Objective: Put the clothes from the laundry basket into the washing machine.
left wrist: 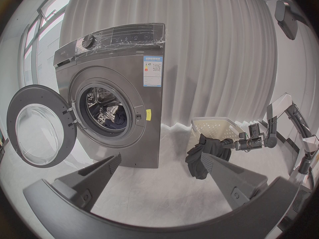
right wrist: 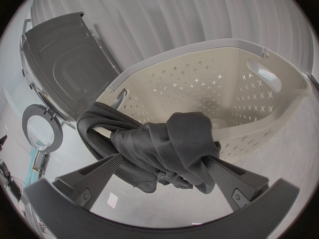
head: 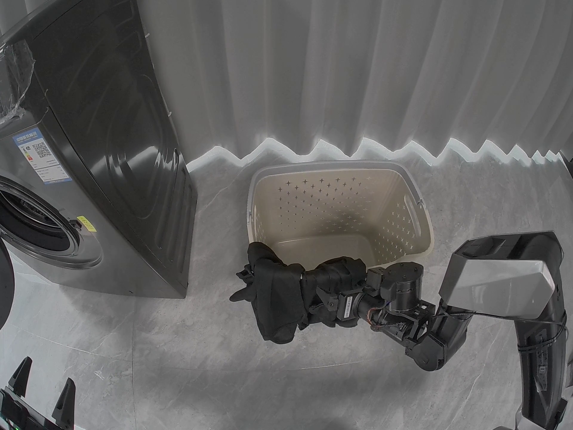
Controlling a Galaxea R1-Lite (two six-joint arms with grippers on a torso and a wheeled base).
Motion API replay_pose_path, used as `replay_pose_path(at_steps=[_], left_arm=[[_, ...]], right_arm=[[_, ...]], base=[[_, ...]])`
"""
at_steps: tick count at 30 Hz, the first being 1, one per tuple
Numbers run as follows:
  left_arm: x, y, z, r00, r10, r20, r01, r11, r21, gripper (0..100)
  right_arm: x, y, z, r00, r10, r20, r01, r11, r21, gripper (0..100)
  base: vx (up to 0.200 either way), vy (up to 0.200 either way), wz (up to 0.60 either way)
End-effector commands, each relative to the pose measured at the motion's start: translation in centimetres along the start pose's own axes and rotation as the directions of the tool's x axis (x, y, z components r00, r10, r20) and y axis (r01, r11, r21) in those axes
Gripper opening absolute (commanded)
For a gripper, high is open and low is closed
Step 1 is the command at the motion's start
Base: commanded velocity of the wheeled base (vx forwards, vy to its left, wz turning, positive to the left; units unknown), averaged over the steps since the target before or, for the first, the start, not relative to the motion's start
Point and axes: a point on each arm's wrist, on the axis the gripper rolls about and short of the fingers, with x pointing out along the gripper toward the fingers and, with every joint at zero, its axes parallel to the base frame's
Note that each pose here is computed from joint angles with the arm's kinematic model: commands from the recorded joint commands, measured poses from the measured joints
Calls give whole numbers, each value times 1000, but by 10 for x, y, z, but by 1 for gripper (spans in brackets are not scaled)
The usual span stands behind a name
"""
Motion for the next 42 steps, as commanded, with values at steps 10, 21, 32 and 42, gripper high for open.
replay_pose_path(at_steps=[10,21,32,42], left_arm=[[1,0,-5,1000,2,-10,-2,1000,-3,100],[1,0,-5,1000,2,-8,-2,1000,-3,100],[1,0,-5,1000,3,-8,-3,1000,-3,100],[1,0,-5,1000,3,-8,-3,1000,-2,100]], right_arm=[[19,-5,-7,1000,-5,27,5,1000,2,100],[18,-2,-7,997,18,77,-18,1000,6,0],[-25,16,24,988,77,132,-77,997,-2,0],[-118,31,98,922,192,336,-191,981,-37,0]], base=[[0,0,0],[0,0,0],[0,0,0],[0,0,0]])
